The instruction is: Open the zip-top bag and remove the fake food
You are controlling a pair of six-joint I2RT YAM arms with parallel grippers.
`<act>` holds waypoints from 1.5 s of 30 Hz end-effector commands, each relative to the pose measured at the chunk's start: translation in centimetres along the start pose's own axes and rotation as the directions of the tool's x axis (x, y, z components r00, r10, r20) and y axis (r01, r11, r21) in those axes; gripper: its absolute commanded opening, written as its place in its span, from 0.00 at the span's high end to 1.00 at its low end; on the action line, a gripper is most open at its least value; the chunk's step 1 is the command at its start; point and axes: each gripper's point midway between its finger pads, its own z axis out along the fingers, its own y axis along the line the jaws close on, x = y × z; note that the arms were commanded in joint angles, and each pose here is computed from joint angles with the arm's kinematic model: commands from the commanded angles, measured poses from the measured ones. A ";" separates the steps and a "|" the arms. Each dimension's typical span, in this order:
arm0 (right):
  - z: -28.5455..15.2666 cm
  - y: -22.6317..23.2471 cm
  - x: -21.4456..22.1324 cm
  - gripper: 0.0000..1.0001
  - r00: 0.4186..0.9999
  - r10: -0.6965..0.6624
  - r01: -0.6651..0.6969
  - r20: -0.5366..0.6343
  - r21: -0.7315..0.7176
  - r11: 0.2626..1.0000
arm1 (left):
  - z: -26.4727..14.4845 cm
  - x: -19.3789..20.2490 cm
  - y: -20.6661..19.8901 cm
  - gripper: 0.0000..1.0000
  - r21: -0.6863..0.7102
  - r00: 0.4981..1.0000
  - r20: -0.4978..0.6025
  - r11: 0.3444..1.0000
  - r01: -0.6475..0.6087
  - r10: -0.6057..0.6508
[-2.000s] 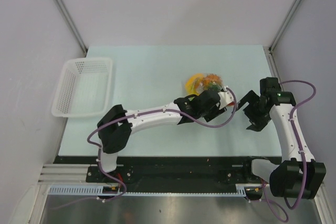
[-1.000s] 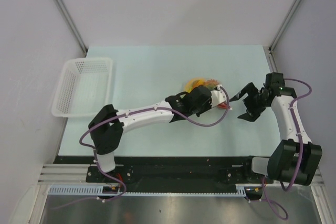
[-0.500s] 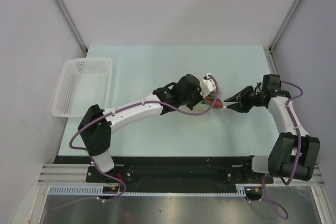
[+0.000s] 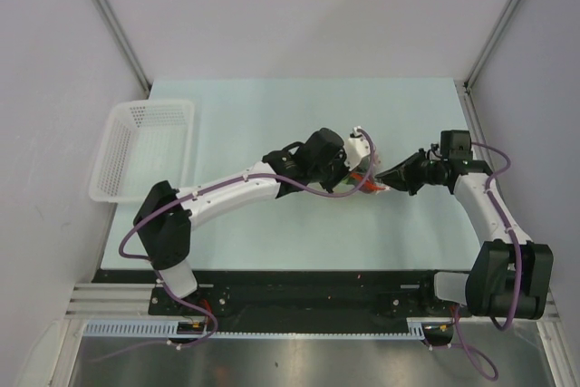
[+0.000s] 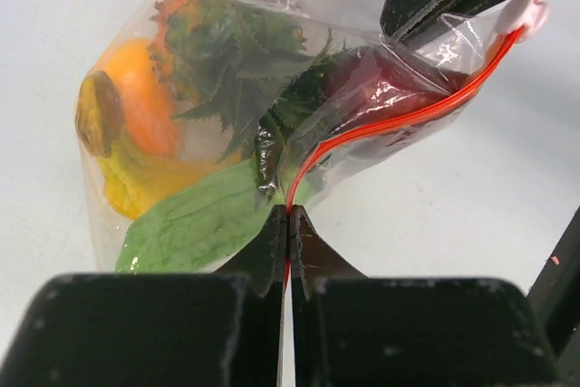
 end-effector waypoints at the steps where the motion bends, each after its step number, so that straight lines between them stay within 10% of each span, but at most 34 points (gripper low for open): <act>1: -0.6 2.0 0.6 0.89 1.000 -0.013 0.012 -0.011 -0.062 0.998 | -2.2 -3.9 -0.3 1.00 0.036 0.993 0.114 0.999 0.024 -0.028; 4: -0.5 2.5 0.7 1.00 1.000 -0.013 0.012 -0.017 -0.071 0.997 | -2.6 -3.8 -0.4 0.98 0.039 0.995 0.101 0.999 0.019 -0.023; 11: -0.4 4.0 1.1 1.00 0.999 -0.012 0.010 -0.030 -0.070 0.997 | -4.4 -5.2 -2.1 0.35 0.125 0.986 0.166 0.992 -0.033 0.012; 15: -0.8 4.7 1.1 1.00 1.000 0.017 -0.019 -0.022 -0.069 0.997 | -4.5 -6.2 -3.2 0.31 0.135 0.977 0.212 0.989 -0.065 0.035; 26: -1.3 7.1 2.5 1.00 0.999 -0.004 -0.001 -0.053 -0.093 0.996 | -1.9 -7.0 -4.8 0.37 0.168 0.975 0.208 0.979 -0.116 0.080; 39: -1.4 7.4 1.9 1.00 0.999 -0.017 0.015 -0.027 -0.088 0.996 | -1.3 -7.7 -2.8 1.00 0.070 0.980 0.171 0.991 -0.110 0.097; 45: -1.4 6.9 0.8 1.00 1.000 -0.024 0.023 -0.011 -0.070 0.997 | -2.5 -8.3 -2.9 1.00 0.079 0.976 0.197 0.991 -0.107 0.089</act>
